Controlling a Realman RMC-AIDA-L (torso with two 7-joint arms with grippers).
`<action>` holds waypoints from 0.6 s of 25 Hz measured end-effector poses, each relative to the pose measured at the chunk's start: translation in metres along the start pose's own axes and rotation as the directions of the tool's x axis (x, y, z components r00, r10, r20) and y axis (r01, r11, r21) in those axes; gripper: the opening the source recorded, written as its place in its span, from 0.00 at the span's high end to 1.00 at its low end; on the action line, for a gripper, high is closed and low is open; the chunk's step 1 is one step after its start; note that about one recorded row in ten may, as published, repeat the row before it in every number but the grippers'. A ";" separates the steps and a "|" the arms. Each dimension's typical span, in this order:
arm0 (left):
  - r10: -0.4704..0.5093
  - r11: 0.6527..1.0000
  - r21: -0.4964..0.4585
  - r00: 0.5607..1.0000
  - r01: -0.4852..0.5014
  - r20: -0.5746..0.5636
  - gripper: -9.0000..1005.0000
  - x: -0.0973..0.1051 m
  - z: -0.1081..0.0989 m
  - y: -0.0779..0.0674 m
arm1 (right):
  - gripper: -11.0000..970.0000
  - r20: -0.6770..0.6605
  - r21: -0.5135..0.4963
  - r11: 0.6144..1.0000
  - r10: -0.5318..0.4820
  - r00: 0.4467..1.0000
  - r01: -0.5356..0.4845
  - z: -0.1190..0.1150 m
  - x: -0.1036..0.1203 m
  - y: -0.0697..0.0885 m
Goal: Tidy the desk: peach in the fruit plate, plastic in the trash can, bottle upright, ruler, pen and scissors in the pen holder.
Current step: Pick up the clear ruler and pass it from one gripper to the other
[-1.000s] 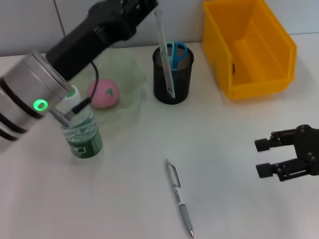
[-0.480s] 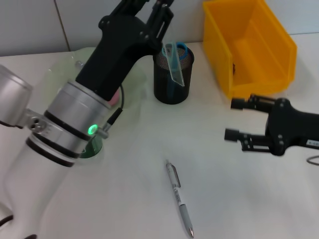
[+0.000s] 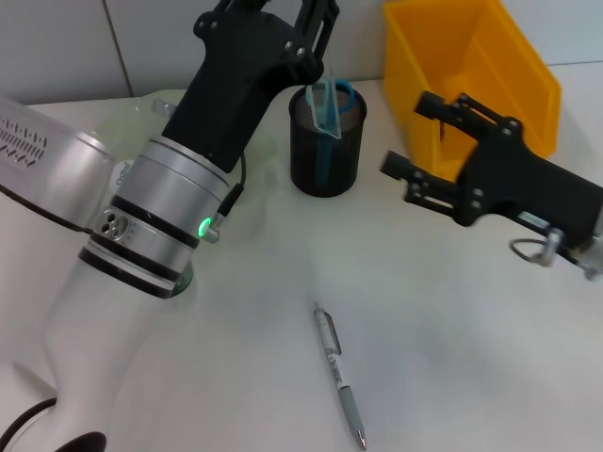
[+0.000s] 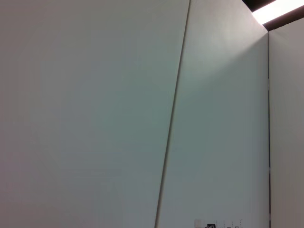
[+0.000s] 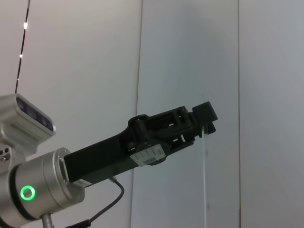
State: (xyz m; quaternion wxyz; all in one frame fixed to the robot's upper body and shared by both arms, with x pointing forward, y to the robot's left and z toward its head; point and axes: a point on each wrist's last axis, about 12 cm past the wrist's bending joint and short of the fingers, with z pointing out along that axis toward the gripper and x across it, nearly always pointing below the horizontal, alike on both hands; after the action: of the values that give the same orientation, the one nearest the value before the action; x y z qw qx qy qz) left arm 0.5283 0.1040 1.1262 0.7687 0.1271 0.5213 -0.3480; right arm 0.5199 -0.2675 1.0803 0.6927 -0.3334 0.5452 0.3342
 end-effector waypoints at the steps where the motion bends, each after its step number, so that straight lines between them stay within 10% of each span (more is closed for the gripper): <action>1: 0.005 1.000 -0.005 1.000 -0.005 0.002 0.55 0.000 0.001 0.000 | 0.19 0.010 0.000 1.000 -0.006 1.000 0.006 0.005 0.001 0.001; 15: 0.076 0.997 -0.014 0.997 -0.076 0.008 0.53 0.000 0.004 -0.001 | 0.19 0.121 0.126 0.990 -0.079 0.989 0.064 0.060 0.009 0.014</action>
State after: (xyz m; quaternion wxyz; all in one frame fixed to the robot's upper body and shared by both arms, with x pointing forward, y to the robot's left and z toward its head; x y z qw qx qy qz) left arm 0.5304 0.1011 1.1285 0.7846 0.1400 0.5152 -0.3153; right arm 0.5417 -0.2089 1.0808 0.7564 -0.2882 0.5074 0.2955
